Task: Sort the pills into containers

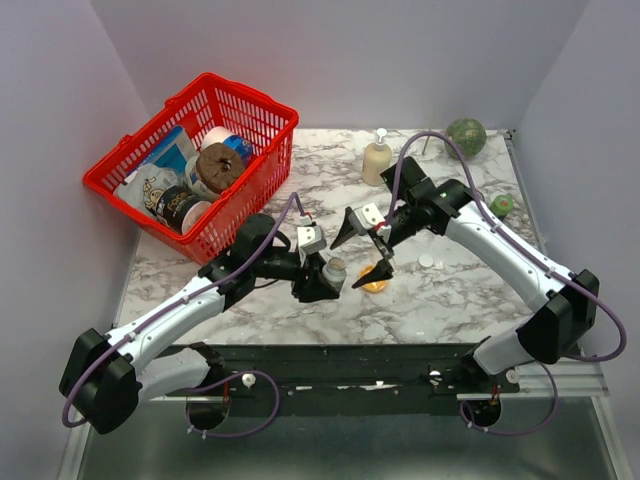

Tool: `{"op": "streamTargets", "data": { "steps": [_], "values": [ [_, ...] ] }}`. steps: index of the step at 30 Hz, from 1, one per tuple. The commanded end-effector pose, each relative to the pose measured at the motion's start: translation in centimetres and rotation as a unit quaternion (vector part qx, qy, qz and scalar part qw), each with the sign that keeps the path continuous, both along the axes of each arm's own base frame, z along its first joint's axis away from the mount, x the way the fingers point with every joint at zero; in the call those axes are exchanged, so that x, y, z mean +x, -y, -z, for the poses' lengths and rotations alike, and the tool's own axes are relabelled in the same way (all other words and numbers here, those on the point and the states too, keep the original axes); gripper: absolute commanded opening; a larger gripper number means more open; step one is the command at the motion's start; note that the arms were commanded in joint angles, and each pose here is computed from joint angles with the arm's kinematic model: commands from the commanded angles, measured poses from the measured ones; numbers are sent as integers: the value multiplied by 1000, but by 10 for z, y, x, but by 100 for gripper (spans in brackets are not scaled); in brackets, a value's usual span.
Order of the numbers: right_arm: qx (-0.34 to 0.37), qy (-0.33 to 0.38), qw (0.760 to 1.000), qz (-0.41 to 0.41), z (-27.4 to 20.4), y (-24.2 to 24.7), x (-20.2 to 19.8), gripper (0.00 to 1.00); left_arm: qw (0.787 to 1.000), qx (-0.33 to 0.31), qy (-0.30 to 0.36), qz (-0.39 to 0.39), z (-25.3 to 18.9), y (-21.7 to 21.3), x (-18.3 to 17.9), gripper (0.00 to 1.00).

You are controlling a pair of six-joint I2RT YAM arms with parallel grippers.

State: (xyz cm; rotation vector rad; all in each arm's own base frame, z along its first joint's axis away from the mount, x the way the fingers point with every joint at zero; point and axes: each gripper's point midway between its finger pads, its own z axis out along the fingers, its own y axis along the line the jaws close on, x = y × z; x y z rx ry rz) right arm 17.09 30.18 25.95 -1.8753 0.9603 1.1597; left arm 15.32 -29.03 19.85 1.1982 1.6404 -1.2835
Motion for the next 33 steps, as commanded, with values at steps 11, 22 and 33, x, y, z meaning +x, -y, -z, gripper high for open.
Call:
{"op": "streamTargets", "data": {
  "steps": [11, 22, 33],
  "values": [
    [-67, -14, 997, -31, 29, -27, -12, 74, 999, -32, 25, 22, -23, 7, -2, 0],
    [-83, -29, 996, -5, 31, -22, -15, 24, 997, -47, 56, -28, -34, 0, 6, 0],
    [-42, -47, 996, 61, 4, -23, -7, 19, 989, -92, 79, -85, -45, -10, 10, 64]
  ]
}}
